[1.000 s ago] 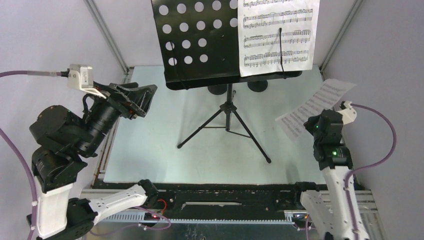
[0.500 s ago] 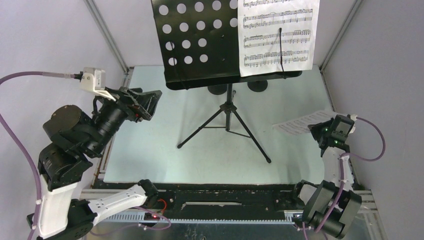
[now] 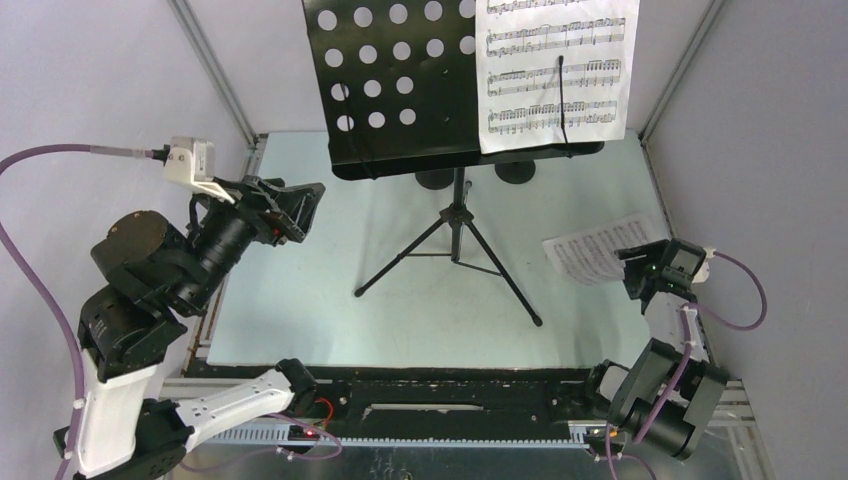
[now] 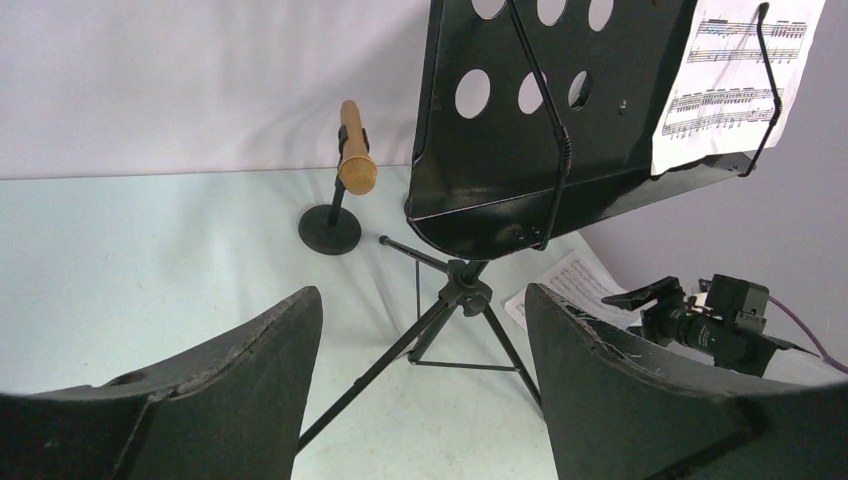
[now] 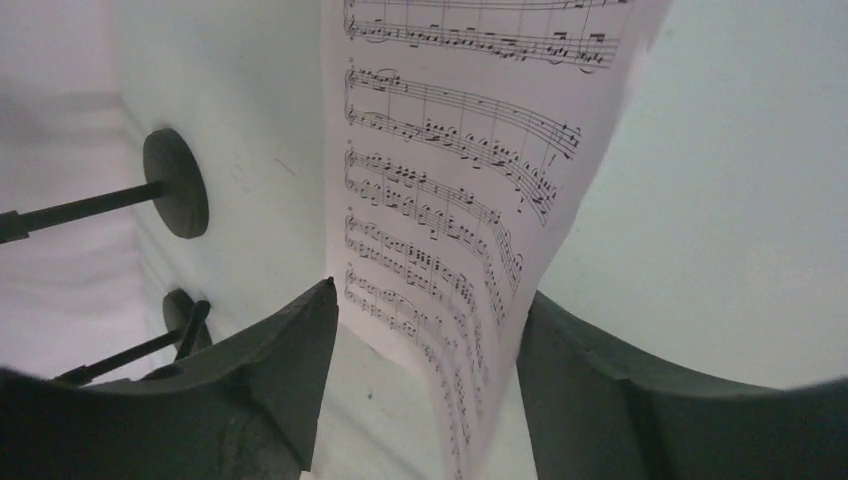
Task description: Pack up the instrument practice props
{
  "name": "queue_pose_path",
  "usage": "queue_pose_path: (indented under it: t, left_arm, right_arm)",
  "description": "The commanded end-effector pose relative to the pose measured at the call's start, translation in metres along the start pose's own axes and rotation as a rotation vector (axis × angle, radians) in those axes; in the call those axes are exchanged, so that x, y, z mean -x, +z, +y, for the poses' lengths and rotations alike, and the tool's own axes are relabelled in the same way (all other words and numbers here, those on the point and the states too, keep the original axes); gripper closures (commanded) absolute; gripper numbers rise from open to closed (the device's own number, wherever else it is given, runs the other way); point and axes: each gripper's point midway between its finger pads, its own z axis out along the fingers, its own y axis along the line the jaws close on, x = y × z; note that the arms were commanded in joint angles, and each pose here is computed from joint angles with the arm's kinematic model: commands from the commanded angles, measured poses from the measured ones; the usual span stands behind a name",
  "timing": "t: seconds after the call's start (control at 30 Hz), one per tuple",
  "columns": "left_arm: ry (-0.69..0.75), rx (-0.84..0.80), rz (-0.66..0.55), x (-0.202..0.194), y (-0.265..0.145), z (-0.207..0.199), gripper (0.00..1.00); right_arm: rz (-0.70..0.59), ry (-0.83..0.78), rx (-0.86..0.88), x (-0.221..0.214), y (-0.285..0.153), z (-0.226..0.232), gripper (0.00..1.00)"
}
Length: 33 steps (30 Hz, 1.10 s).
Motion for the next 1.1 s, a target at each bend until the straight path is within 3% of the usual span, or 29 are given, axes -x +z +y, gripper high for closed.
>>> queue_pose_path:
  t: [0.0,0.2,0.47,0.57,0.63,0.77,1.07]
  left_arm:
    - [-0.008,0.011,-0.013,0.003,0.0,0.002,0.19]
    - [-0.002,0.031,-0.006,0.005,-0.001,0.004,0.18]
    - [0.017,0.096,-0.051,0.029,-0.018,0.019,0.14]
    - [0.022,0.089,-0.062,0.04,-0.02,0.016,0.13]
    - [0.034,0.073,-0.049,0.045,-0.018,0.01,0.13]
    - [0.061,0.044,-0.012,0.044,-0.005,-0.001,0.13]
    - [0.131,0.019,0.043,0.038,0.014,-0.022,0.18]
  right_arm:
    - [-0.082,0.003,-0.008,0.02,-0.009,0.001,0.23]
    - [-0.186,0.017,-0.193,0.044,-0.033,-0.029,0.09]
    - [-0.421,-0.033,-0.265,0.083,-0.101,-0.029,0.06]
    - [-0.485,-0.097,-0.134,0.095,-0.136,0.009,0.07]
    - [-0.476,-0.175,0.042,0.093,-0.16,0.051,0.08]
    - [-0.287,-0.383,0.525,0.051,-0.225,0.154,0.1]
    - [-0.233,-0.637,0.909,0.009,-0.355,0.23,0.12]
